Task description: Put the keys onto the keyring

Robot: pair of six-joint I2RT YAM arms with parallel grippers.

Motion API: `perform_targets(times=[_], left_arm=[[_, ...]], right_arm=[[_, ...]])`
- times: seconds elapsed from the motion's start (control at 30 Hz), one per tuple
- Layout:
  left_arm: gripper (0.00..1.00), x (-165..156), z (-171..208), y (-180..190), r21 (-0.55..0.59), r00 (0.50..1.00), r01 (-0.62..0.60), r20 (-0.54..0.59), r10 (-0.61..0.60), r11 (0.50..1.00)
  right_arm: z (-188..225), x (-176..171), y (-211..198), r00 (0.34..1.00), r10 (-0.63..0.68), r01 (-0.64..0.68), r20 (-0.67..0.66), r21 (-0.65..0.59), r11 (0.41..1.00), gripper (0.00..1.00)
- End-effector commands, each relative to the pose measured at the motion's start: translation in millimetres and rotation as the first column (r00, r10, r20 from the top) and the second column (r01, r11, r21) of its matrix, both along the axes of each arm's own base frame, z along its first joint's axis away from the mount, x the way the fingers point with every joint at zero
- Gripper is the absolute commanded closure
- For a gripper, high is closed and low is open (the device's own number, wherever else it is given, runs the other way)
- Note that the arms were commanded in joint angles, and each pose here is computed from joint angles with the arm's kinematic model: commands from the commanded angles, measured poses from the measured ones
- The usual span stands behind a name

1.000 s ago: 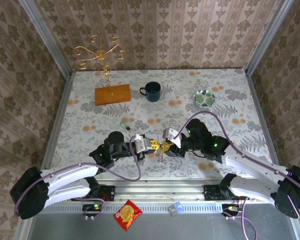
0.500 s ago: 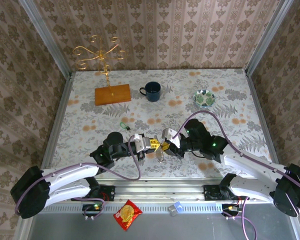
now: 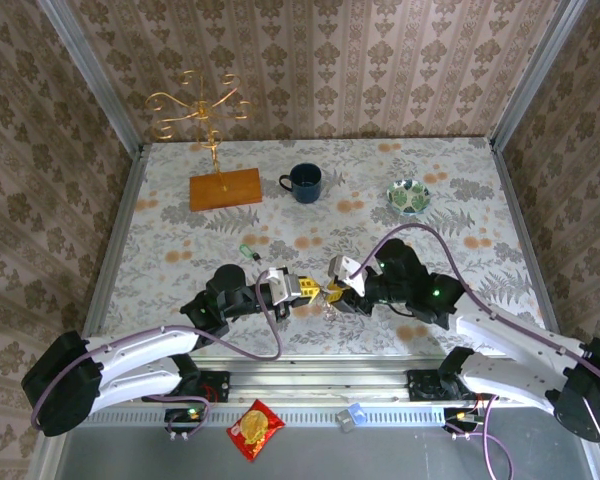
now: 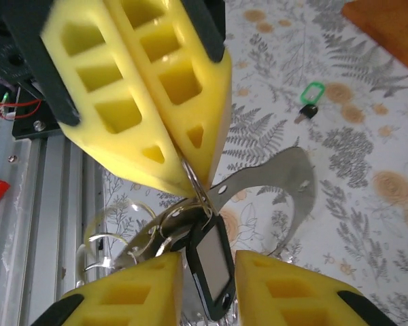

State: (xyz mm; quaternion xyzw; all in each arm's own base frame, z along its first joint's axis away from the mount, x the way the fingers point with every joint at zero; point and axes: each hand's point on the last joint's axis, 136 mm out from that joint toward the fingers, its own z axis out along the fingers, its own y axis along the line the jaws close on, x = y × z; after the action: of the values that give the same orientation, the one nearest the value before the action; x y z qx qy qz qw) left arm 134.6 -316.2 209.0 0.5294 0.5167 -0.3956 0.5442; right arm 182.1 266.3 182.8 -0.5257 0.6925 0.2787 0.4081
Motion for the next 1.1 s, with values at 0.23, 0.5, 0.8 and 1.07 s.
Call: perform_targets(times=[0.23, 0.5, 0.8, 1.07], left_arm=[[1.0, -7.0, 13.8, -0.9, -0.046, 0.999, 0.045, 0.021, -0.044, 0.998], [1.0, -10.1, 14.8, -1.9, -0.051, 0.998, 0.065, 0.009, -0.065, 0.997], [1.0, -13.1, 16.2, -2.8, -0.06, 0.996, 0.084, 0.002, -0.084, 0.995], [1.0, -14.1, 17.9, -4.4, -0.074, 0.995, 0.099, -0.01, -0.1, 0.992]], right_arm=[[21.6, -2.6, -3.0, 0.999, -0.011, 0.01, 0.031, 0.047, 0.999, 0.71], [25.8, 1.6, 9.5, 1.0, 0.01, -0.012, 0.024, 0.097, 0.995, 0.71], [23.0, 6.6, 15.5, 1.0, 0.015, -0.017, 0.023, 0.101, 0.995, 0.73], [26.0, 6.0, 19.0, 0.999, 0.033, -0.037, 0.034, 0.118, 0.992, 0.8]])
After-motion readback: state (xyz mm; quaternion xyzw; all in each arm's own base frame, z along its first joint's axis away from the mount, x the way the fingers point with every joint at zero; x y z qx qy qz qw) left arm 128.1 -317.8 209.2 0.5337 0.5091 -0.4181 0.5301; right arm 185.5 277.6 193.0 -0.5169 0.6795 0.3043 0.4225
